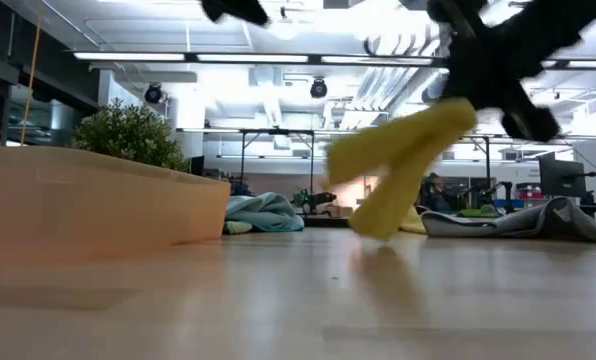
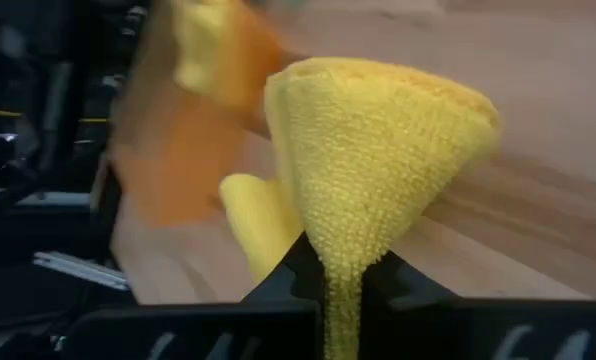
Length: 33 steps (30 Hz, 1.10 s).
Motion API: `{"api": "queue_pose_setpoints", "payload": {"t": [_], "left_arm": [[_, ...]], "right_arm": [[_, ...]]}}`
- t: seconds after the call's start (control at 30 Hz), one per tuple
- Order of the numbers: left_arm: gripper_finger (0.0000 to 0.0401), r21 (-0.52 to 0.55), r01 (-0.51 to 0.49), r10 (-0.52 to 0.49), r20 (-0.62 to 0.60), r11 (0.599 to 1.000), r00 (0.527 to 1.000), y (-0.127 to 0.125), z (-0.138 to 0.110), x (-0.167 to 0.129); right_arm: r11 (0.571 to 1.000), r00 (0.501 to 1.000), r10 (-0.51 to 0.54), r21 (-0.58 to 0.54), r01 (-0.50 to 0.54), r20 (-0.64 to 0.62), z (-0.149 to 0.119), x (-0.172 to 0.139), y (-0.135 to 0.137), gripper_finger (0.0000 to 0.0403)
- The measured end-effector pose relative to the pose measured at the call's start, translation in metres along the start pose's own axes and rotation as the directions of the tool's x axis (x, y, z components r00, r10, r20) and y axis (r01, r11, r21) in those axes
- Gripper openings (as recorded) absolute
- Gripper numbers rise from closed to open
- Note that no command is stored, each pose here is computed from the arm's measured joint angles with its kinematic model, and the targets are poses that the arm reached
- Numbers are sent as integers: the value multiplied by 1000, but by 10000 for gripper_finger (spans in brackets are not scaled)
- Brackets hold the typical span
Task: Fold microfiber towels
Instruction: Put the middle right yellow folded microfiber towel into the orange bin
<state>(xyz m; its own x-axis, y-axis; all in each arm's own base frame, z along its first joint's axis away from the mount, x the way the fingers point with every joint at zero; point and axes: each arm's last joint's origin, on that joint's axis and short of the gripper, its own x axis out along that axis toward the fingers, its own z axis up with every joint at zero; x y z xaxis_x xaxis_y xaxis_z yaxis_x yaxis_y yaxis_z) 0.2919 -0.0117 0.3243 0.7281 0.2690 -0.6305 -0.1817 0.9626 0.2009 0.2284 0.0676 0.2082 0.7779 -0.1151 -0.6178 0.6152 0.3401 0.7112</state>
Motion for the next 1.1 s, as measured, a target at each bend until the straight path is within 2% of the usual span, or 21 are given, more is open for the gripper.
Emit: {"api": "queue_pose_setpoints", "payload": {"t": [0.1,0.23,0.4,0.6,0.7,0.93,1.03,1.1], "left_arm": [[0,-90,-43,48,46,995,998,14,-2,-36],[0,-194,-37,71,170,980,983,28,-1,-76],[0,-298,-15,117,327,954,938,43,0,-118],[0,-346,42,132,464,937,876,54,-3,-151],[0,-368,74,144,529,927,836,58,-1,-165],[0,-376,97,149,573,922,806,64,-8,-181],[0,-378,103,151,583,920,798,66,-11,-187],[0,-380,106,152,589,919,794,67,-12,-190]], "right_arm": [[997,998,52,-51,-51,20,9,1,28,2],[987,995,96,-132,-93,14,20,12,64,1],[958,987,158,-237,-163,-40,30,35,111,1],[908,969,246,-340,-243,-36,44,70,166,0],[900,967,256,-359,-246,-20,50,95,182,0],[879,940,340,-366,-306,33,54,164,206,0],[851,912,405,-392,-350,65,54,191,207,0],[853,912,404,-388,-349,68,53,209,200,0]]}}
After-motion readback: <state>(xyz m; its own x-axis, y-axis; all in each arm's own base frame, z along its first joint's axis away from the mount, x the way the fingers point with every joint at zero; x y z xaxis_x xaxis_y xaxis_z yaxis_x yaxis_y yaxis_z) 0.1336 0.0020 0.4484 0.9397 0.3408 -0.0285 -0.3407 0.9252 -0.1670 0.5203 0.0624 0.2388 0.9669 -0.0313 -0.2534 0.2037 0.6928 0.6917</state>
